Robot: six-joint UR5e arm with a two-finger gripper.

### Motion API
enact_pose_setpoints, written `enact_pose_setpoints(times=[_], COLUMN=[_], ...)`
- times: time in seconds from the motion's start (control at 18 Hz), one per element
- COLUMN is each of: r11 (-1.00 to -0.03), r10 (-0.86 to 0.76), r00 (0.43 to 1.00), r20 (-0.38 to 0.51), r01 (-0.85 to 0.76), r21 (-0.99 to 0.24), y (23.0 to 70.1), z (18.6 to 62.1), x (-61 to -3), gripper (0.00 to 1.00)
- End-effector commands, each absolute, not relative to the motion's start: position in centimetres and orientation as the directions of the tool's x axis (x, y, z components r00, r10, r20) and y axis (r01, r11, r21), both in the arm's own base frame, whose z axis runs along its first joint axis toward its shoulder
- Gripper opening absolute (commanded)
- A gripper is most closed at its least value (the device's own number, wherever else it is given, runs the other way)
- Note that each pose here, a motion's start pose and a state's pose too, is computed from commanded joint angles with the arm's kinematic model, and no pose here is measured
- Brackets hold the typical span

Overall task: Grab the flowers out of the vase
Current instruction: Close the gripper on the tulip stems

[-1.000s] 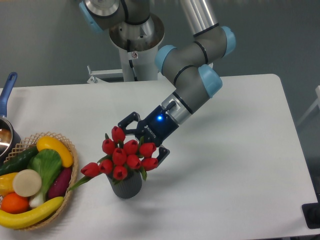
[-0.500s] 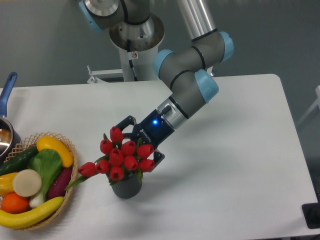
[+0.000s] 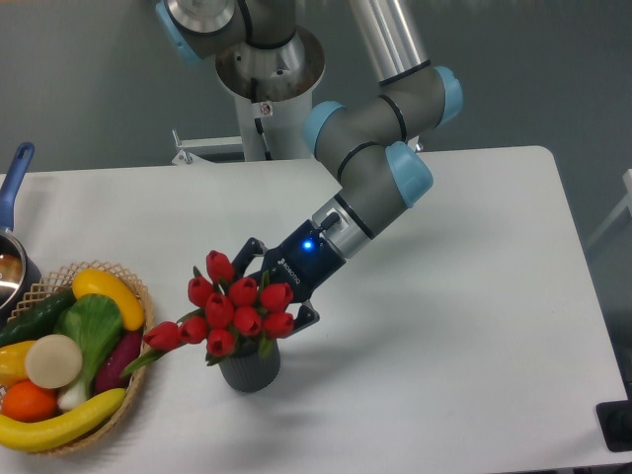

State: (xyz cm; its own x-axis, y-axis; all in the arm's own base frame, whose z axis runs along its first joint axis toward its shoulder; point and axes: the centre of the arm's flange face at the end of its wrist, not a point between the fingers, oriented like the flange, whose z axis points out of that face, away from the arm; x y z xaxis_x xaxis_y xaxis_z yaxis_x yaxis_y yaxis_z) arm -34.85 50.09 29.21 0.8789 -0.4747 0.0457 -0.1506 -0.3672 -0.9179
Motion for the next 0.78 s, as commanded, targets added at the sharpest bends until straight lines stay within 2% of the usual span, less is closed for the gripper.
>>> enact_pose_setpoints(times=[0.17, 0.78], r11=[-0.369, -0.360], r10=[-0.476, -0.469], r00=[0.878, 0.882], r20=[0.047, 0.035], r01=[-0.151, -0.155], r21=[-0.917, -0.920], y=[50.12, 49.85], z=[29.14, 29.98], x=[-34.74, -35.09], gripper=[0.40, 0.40])
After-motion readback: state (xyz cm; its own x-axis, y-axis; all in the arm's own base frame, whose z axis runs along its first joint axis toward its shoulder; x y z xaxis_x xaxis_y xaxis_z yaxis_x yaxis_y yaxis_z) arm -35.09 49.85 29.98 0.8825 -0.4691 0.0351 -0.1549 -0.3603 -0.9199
